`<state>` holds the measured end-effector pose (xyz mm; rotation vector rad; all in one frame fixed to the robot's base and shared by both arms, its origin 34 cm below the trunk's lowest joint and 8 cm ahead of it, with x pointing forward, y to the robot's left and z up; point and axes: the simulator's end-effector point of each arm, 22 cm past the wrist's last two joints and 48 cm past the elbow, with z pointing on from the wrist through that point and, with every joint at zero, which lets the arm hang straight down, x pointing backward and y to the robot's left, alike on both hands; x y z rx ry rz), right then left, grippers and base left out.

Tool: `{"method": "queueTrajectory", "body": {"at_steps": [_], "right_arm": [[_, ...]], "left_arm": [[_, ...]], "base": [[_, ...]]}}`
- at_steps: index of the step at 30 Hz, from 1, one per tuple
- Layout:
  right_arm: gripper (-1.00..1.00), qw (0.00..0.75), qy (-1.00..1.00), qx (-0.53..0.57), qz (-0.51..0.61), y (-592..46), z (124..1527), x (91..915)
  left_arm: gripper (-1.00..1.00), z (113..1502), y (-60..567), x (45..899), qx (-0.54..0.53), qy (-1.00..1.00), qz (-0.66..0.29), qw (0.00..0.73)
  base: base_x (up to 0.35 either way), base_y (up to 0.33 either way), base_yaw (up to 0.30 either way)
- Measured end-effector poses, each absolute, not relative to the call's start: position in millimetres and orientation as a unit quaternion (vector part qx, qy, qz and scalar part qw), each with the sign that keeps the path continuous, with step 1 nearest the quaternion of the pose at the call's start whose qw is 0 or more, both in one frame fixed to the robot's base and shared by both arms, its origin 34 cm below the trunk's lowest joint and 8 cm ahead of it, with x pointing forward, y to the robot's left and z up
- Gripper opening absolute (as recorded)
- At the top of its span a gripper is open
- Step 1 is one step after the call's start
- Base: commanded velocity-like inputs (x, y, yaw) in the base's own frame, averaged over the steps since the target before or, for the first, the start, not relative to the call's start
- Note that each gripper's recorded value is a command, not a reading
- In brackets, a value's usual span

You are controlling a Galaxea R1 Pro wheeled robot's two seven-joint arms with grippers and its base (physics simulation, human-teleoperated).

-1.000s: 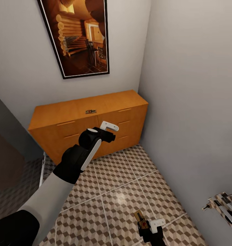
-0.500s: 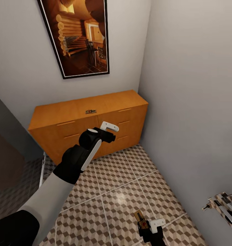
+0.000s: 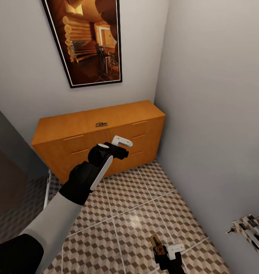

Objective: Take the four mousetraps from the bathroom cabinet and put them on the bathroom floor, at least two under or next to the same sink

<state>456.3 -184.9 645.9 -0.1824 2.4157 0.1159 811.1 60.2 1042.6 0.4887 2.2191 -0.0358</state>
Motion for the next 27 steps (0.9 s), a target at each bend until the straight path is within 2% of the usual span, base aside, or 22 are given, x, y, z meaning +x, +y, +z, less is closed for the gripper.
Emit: {"method": "queueTrajectory", "body": {"at_steps": [14,27], "right_arm": [[-1.0,0.35,0.933,-0.07,0.046,-183.0,646.1,455.9],[-1.0,0.35,0.933,-0.07,0.045,-183.6,646.0,456.0]], "left_arm": [[1.0,1038.4,61.6,808.1,0.197,0.89,-0.012,0.411],[1.0,1037.9,62.6,808.3,0.197,0.89,-0.011,0.411]], "base": [[0.248,0.129,0.0],[0.286,0.015,0.0]]}}
